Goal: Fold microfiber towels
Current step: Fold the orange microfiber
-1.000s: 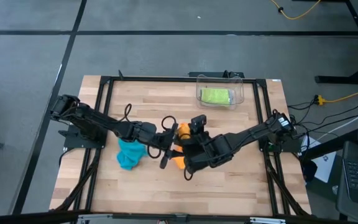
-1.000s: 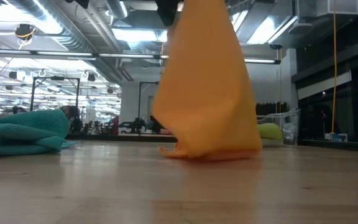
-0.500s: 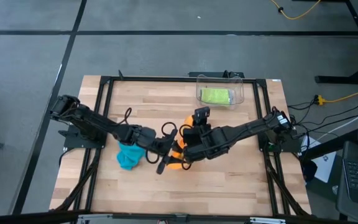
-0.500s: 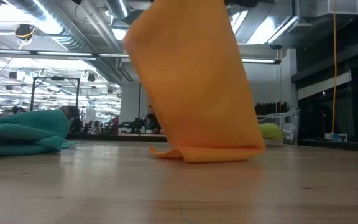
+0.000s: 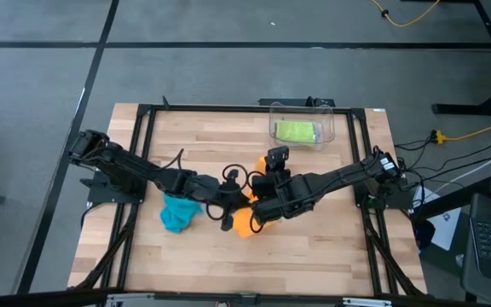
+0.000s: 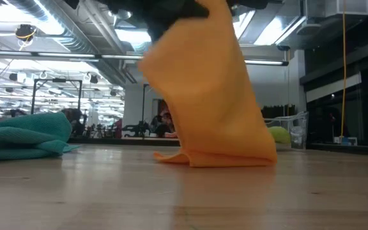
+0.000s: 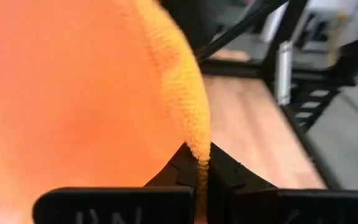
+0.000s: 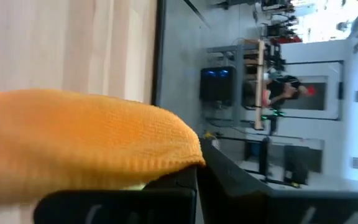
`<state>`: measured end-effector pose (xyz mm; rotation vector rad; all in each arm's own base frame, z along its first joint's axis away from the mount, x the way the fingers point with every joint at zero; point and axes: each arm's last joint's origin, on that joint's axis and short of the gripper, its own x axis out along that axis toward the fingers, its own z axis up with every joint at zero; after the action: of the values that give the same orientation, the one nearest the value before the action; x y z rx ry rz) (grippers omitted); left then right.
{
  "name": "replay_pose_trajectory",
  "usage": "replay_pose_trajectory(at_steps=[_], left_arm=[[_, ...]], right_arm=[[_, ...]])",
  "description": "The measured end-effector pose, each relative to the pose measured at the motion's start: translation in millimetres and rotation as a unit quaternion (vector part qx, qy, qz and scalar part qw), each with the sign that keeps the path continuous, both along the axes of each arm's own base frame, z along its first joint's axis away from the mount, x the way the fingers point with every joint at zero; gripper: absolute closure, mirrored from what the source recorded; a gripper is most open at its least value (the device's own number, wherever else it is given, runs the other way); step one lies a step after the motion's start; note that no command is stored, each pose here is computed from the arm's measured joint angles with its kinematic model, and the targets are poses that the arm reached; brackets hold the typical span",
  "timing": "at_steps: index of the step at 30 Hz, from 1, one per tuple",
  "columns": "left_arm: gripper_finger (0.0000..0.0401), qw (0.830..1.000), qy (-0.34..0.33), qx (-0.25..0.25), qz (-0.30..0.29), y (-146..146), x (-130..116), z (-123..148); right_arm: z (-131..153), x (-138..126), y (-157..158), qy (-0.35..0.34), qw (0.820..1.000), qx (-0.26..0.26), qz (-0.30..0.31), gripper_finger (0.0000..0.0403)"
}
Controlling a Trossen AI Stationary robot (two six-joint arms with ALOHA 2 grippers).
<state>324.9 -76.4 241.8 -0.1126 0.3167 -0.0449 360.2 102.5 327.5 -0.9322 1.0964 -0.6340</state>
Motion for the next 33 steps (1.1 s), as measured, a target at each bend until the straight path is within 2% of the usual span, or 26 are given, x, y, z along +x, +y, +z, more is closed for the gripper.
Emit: replay_pose_trajectory(at_steps=[4,9,12,16,18,21,24,27,30,33], left_arm=[[0.04,0.999,0.01,0.01,0.036,13.2,-6.8,8.5],[0.0401,0.996,-0.028,0.031,0.078,37.8,-21.5,37.6],[0.0401,0.993,-0.043,0.054,0.099,55.0,-32.5,63.9],[0.0401,0.983,-0.01,0.083,0.161,79.2,-46.1,103.2],[0.0401,0.98,0.008,0.087,0.177,87.9,-50.2,120.0],[0.0401,0.977,0.044,0.089,0.186,94.6,-56.1,135.0],[0.0401,0.974,0.089,0.068,0.196,96.1,-59.6,136.2],[0.0401,0.973,0.113,0.048,0.196,90.5,-57.8,129.5],[0.0401,0.972,0.143,0.026,0.182,78.3,-52.4,113.0],[0.0401,0.971,0.179,0.007,0.159,61.2,-45.1,94.7]], right_arm=[[1.2,-7.3,-3.3,0.0,0.999,-0.028,-0.02,0.0402],[2.4,-7.9,-4.1,-0.016,0.998,-0.046,-0.027,0.0402],[5.2,-6.8,-7.9,-0.028,0.995,-0.097,-0.029,0.0402],[11.7,-4.4,-17.7,-0.064,0.978,-0.195,-0.042,0.0402],[14.6,-2.7,-21.9,-0.083,0.971,-0.22,-0.051,0.0402],[14.9,0.9,-29.4,-0.098,0.97,-0.211,-0.067,0.0402],[13.4,2.0,-35.7,-0.093,0.976,-0.183,-0.076,0.0402],[9.4,2.6,-37.8,-0.078,0.987,-0.114,-0.081,0.0402],[6.1,1.1,-35.1,-0.061,0.993,-0.059,-0.081,0.0402],[1.4,-0.7,-27.5,-0.026,0.997,0.023,-0.07,0.0402]])
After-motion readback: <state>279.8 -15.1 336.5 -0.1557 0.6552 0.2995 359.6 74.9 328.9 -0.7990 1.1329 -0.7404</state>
